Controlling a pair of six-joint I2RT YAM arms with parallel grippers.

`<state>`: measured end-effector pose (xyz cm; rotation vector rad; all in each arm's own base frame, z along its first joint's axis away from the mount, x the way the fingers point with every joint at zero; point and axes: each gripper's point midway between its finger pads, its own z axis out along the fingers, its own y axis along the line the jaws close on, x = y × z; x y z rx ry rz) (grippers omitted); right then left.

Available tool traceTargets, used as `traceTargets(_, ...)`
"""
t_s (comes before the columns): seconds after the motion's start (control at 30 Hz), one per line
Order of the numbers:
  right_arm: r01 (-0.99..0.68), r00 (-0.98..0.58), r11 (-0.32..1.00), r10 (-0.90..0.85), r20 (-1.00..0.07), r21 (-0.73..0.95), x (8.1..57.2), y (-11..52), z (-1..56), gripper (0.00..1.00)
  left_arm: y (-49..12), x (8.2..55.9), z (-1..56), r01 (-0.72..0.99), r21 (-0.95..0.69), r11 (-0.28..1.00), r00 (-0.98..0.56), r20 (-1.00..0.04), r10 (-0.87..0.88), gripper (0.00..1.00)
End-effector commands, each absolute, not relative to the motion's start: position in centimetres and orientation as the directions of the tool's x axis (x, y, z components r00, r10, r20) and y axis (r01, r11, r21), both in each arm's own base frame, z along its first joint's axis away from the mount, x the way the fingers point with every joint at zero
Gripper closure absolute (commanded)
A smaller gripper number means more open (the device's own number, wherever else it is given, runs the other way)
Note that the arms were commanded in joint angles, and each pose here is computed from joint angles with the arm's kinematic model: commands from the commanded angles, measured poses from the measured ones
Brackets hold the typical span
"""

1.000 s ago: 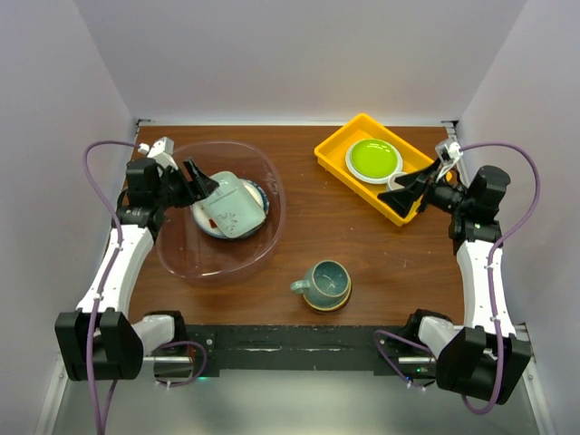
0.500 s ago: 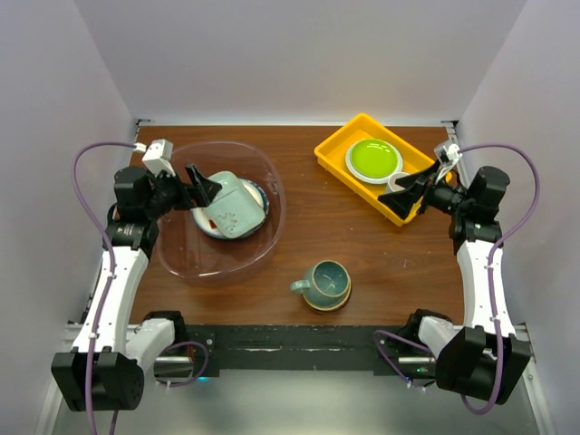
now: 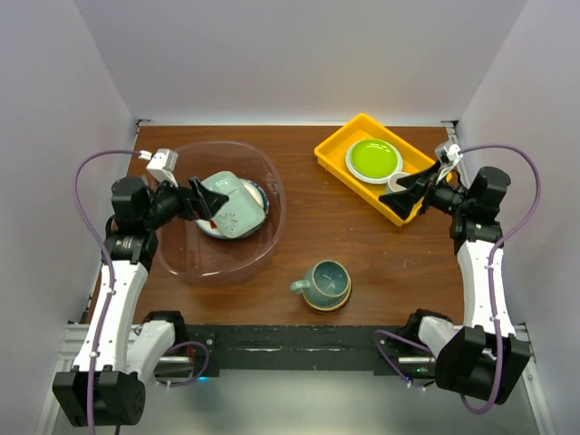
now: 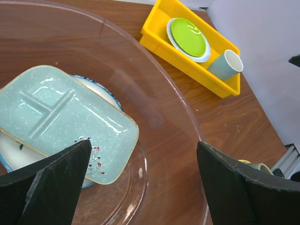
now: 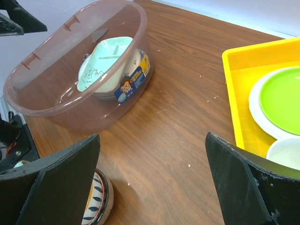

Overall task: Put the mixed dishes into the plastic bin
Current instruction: Pick up the cup at the center of the board.

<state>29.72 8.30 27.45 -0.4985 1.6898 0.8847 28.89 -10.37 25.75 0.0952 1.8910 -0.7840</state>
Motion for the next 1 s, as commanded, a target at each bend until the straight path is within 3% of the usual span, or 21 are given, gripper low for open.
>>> traceTargets(0.0,-0.732,-0.272,0.625,0.094,-0.958,0.269,29.8,8.2,28.2,0.02,-11.4,27.9,27.3,0.506,-0.438,0.743,-0.412,-0.88,-0.238,0.0)
traceTargets(0.97,-0.724,-0.273,0.636,0.093,-0.958,0.268,30.1,7.9,28.0,0.02,-20.0,23.5,25.8,0.593,-0.398,0.7,-0.503,-0.862,-0.064,0.0)
